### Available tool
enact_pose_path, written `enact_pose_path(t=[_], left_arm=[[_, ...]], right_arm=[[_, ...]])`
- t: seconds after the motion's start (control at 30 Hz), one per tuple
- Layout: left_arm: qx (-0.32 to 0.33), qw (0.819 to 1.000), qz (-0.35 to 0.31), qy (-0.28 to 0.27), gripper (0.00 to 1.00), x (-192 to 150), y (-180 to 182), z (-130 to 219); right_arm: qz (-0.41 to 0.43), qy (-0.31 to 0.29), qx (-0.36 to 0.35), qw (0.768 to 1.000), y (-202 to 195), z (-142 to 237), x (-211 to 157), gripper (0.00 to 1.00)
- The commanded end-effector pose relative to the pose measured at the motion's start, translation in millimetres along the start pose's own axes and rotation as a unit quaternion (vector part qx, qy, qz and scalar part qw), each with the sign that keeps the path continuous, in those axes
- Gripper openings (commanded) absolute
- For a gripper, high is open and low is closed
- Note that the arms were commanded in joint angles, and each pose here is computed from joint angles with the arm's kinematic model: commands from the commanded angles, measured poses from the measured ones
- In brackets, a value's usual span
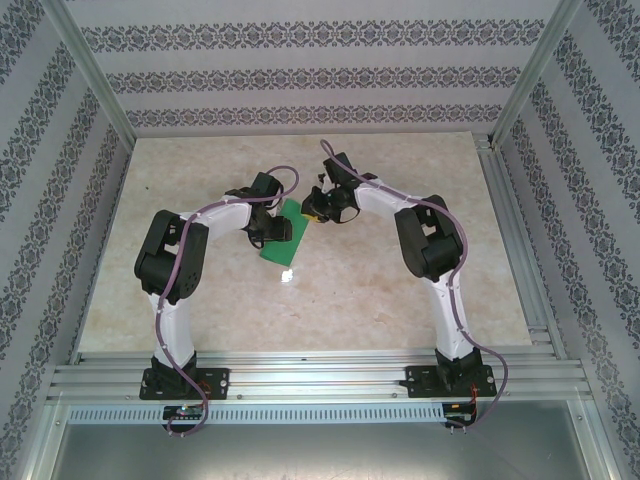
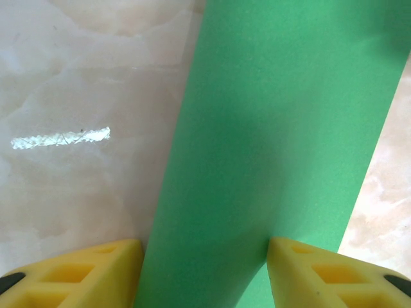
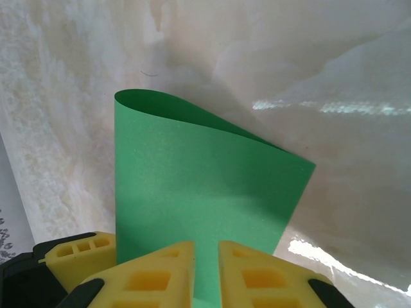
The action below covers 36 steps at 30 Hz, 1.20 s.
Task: Fold a paper plane with a square sheet of paper (fold left side to right side)
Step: Hold the square sheet of paper at the center of the table.
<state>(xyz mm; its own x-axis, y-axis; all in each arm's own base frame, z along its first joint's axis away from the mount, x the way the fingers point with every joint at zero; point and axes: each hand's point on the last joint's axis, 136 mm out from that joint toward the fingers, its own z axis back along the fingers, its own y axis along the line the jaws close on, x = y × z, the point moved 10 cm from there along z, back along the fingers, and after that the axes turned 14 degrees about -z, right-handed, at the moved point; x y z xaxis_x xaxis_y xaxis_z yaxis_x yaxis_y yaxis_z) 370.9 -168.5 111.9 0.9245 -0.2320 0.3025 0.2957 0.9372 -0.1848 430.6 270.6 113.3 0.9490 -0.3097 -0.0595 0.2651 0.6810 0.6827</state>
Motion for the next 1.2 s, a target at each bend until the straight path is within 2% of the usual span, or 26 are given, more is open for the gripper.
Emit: enact_pose_path(t=[0.0,0.27,0.9,1.0,1.17], left_arm=[[-0.030,0.998,-0.020,0.060,0.56,-23,-12,-45],[-0.031,0.997,-0.020,0.062,0.56,-24,-13,-46],[-0.035,0.998,-0.027,0.041,0.58,-16,-17,-27],[-0.028,0.999,-0.028,0.026,0.60,-12,-14,-11],[-0.049,0.998,-0.021,-0.029,0.65,1,-6,39]], right_arm=[[0.004,0.006,0.012,1.000,8,-8,0,0.16],[0.003,0.011,0.001,1.000,5,-17,-2,0.15],[0.007,0.023,-0.093,0.995,-23,-36,-8,0.15],[0.009,0.023,-0.097,0.995,-23,-36,-8,0.15],[0.011,0.024,-0.100,0.995,-22,-36,-8,0.15]])
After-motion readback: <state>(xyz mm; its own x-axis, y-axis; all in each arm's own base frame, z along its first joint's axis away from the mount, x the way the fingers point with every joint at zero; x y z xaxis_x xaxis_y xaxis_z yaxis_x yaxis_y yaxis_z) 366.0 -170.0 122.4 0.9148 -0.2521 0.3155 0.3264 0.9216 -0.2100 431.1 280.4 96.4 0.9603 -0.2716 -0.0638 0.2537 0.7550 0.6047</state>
